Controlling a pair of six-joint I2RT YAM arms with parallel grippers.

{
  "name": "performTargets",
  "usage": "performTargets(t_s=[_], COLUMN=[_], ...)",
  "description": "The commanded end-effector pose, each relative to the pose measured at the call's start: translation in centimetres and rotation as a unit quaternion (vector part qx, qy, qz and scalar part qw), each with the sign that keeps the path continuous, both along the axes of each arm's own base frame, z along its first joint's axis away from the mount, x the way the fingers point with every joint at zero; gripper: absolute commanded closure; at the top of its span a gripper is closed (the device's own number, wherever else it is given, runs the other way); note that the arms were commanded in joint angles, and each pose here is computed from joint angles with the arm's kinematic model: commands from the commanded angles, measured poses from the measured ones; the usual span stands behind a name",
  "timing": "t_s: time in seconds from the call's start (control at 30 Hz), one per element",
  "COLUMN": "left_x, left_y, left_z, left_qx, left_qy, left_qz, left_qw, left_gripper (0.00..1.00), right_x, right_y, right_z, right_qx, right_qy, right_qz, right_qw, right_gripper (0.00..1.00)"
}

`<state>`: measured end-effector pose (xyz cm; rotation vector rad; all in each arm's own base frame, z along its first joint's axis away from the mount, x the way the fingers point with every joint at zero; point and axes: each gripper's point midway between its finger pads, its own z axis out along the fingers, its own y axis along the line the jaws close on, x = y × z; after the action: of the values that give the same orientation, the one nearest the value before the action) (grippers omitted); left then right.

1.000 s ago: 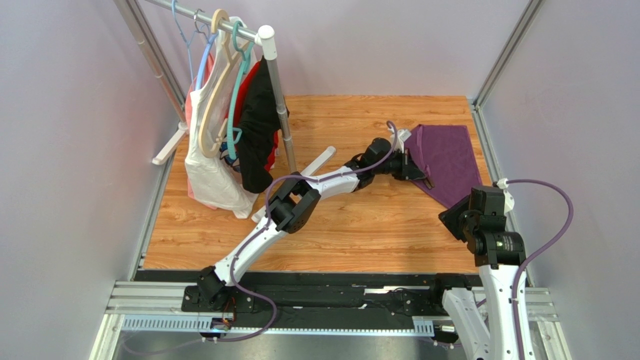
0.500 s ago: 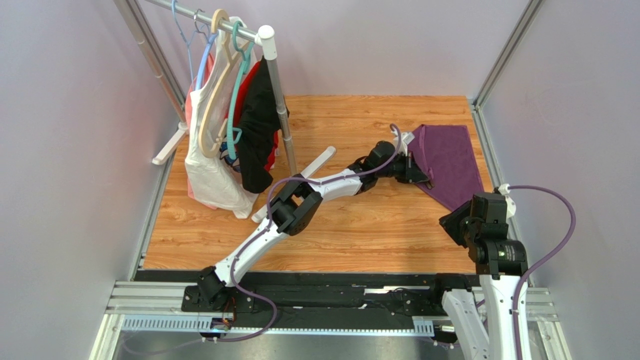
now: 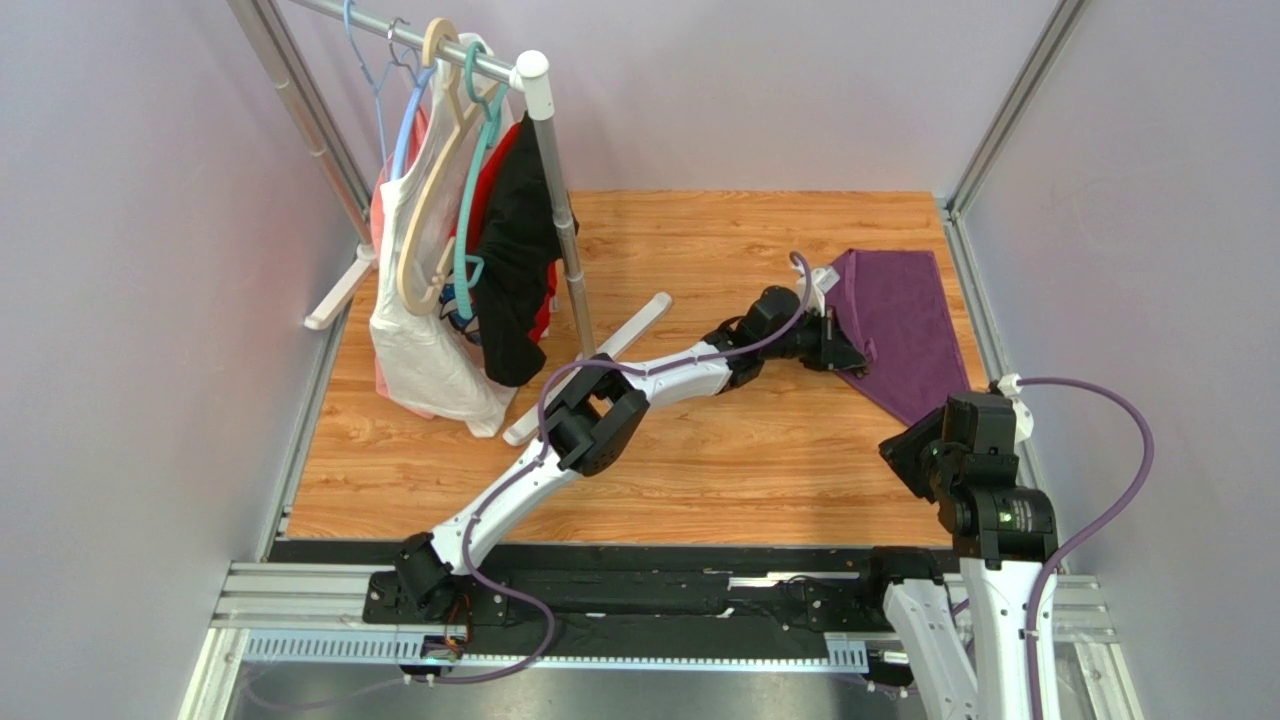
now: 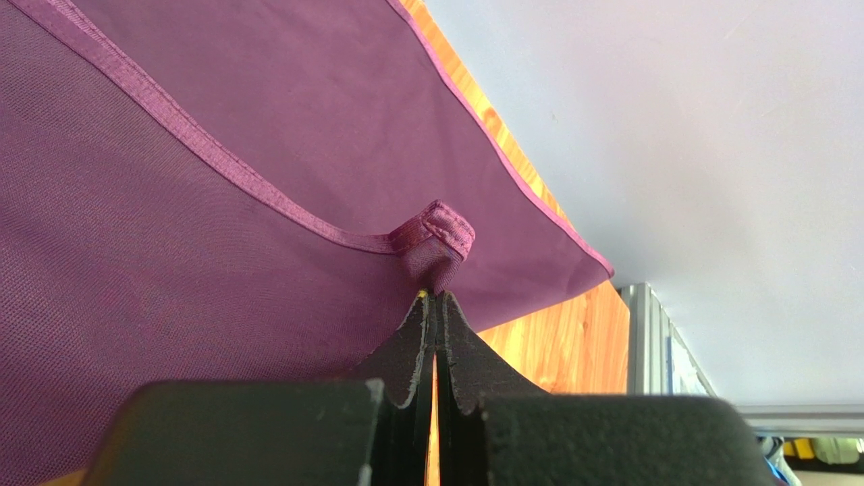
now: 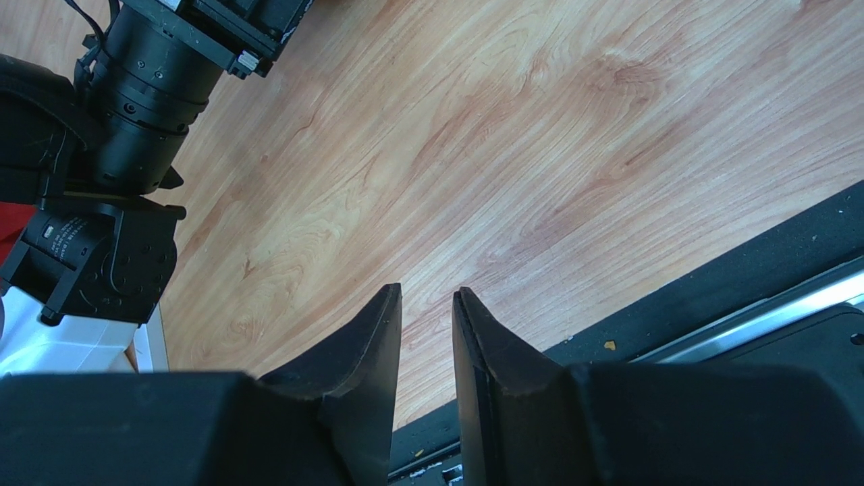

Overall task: Fold the napkin, place the utensils inside, and roll it up
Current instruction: Fold the napkin

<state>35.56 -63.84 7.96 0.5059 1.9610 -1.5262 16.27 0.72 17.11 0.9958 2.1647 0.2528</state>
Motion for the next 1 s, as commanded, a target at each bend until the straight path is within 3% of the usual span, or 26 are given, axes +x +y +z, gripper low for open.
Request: performTargets(t_s=[0.0,0.03,0.07,0.1,0.23,0.27,0.37,0.57,0.6,0.63,0.7,0.73,0.77,0.8,0.87,0.9,0.93,0.97], left_x=[-0.5,-0.5,-0.4,-0.3,-0.4,-0.6,-0.7,0.2,0.4,0.5,1.5,1.3,2.0,1.5,1.4,1.5,1.6,1.0], left_y=[-1.0,-1.0,-1.0,-0.9,-1.0,-1.0,-1.1,0.7,1.8,2.9,5.9,7.4,9.1,10.9,13.9,16.5,18.2,20.0], left_z=[1.8,1.6,1.8,1.9,1.9,2.2,4.2,9.4,8.2,11.7,10.4,14.2,14.4,12.4,14.7,12.2,14.2,12.0], left_qx=[-0.018,-0.016,-0.017,-0.018,-0.021,-0.025,-0.041,-0.064,-0.044,-0.053,-0.001,-0.005,0.02,0.065,0.083,0.122,0.122,0.146], left_qy=[-0.025,-0.018,-0.016,-0.014,-0.001,0.001,-0.004,-0.001,0.005,-0.014,-0.032,-0.063,-0.093,-0.076,-0.103,-0.076,-0.087,-0.074], left_qz=[-0.005,-0.003,-0.001,0.004,0.005,0.0,-0.003,-0.001,0.004,0.01,0.027,0.03,0.035,0.034,0.041,0.05,0.068,0.07], left_qw=[1.0,1.0,1.0,1.0,1.0,1.0,0.999,0.998,0.999,0.998,0.999,0.998,0.995,0.994,0.99,0.988,0.986,0.984], left_gripper=[1.0,0.96,0.8,0.72,0.54,0.44,0.35,0.27,0.26,0.26,0.25,0.25,0.25,0.25,0.24,0.24,0.23,0.23], right_x=[-0.3,-0.4,-0.5,-0.5,-0.8,-0.9,-1.0,-0.6,-0.4,-0.3,0.4,0.8,1.5,2.0,3.1,3.5,4.5,4.8], right_y=[-0.1,-0.1,-0.1,-0.1,-0.2,-0.3,-0.7,-1.6,-1.8,-2.4,-3.2,-3.9,-4.2,-4.6,-5.6,-6.3,-6.6,-7.0], right_z=[0.1,0.1,0.1,0.1,0.3,0.4,0.6,1.1,1.7,1.9,2.5,2.9,2.7,2.9,3.0,2.5,1.9,1.0], right_qx=[-0.005,-0.005,-0.005,-0.005,-0.009,-0.009,-0.017,-0.033,-0.037,-0.049,-0.062,-0.075,-0.079,-0.083,-0.086,-0.073,-0.06,-0.046], right_qy=[-0.003,-0.002,-0.002,-0.002,-0.006,-0.007,-0.009,-0.003,-0.008,-0.007,0.001,-0.002,0.008,0.009,0.009,0.018,0.013,0.017], right_qz=[0.003,0.003,0.003,0.003,0.0,-0.001,-0.009,-0.029,-0.033,-0.046,-0.063,-0.078,-0.084,-0.093,-0.118,-0.142,-0.152,-0.164], right_qw=[1.0,1.0,1.0,1.0,1.0,1.0,1.0,0.999,0.999,0.998,0.996,0.994,0.993,0.992,0.989,0.987,0.987,0.985], right_gripper=[0.71,0.71,0.71,0.71,0.71,0.71,0.71,0.71,0.71,0.7,0.68,0.63,0.61,0.57,0.47,0.45,0.45,0.45])
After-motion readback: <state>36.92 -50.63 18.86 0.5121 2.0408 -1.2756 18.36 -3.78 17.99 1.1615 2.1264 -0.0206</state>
